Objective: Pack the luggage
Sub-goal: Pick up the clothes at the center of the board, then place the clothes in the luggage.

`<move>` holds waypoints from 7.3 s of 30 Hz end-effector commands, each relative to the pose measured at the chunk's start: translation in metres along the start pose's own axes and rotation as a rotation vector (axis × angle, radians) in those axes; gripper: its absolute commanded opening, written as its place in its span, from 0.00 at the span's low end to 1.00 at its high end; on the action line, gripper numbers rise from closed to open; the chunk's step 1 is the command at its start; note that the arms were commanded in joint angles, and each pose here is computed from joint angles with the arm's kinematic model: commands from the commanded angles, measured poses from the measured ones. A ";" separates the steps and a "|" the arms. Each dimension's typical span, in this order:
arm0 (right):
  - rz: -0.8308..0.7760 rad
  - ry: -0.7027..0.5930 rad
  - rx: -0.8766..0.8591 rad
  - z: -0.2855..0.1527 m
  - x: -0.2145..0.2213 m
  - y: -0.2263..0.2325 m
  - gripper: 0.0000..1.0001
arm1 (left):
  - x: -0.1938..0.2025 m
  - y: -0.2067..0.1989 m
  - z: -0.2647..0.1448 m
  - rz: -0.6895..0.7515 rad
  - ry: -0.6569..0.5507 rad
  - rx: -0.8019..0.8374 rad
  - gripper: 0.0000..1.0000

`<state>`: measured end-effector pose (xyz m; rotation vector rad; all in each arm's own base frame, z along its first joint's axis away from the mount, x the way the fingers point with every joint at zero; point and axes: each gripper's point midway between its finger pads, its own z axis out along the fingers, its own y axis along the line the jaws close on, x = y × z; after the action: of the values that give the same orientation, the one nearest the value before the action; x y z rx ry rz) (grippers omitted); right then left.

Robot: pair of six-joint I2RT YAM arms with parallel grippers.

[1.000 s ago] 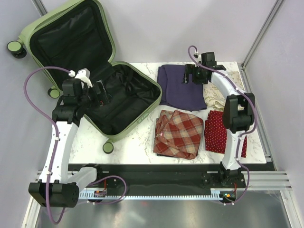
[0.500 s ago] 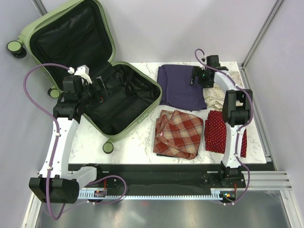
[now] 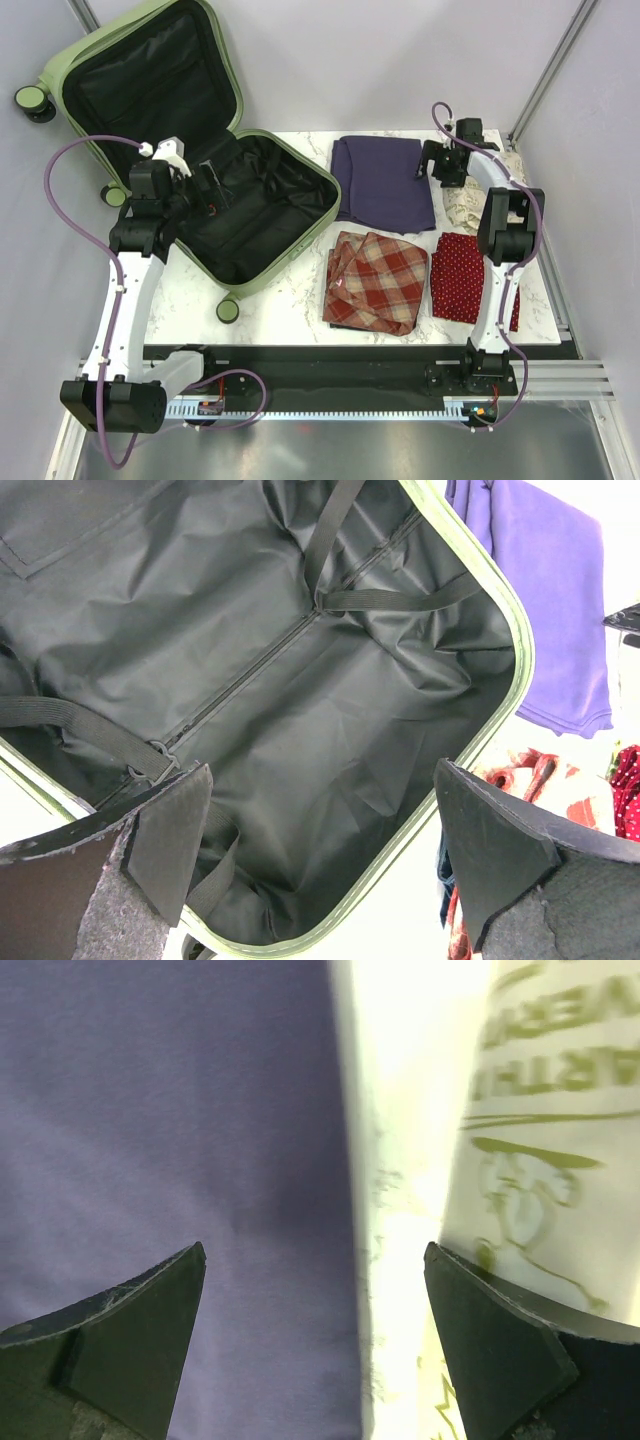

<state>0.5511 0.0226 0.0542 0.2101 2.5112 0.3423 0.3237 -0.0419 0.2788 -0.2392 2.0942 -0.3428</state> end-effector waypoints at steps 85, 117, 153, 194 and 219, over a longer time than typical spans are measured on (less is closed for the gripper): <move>0.108 0.110 0.090 -0.009 0.043 -0.030 0.00 | 0.137 -0.332 0.280 0.221 0.163 0.360 1.00; 0.099 -0.190 -0.059 -0.119 -0.067 0.037 0.00 | 0.065 -0.336 0.193 0.134 0.156 0.446 1.00; -0.031 -0.644 -0.358 -0.322 -0.162 0.201 0.00 | -0.070 -0.218 0.091 0.039 0.006 0.344 1.00; -0.048 0.075 -0.548 0.007 0.160 0.408 0.00 | -0.051 -0.004 0.020 -0.023 0.020 -0.116 1.00; -0.322 0.083 -0.437 0.021 0.158 0.392 0.00 | 0.072 0.072 0.122 -0.099 0.329 -0.392 1.00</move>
<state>0.4548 0.4470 0.0767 -0.3220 2.4242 0.8563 0.3652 -0.0327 0.1346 -0.4993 2.5497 -0.1431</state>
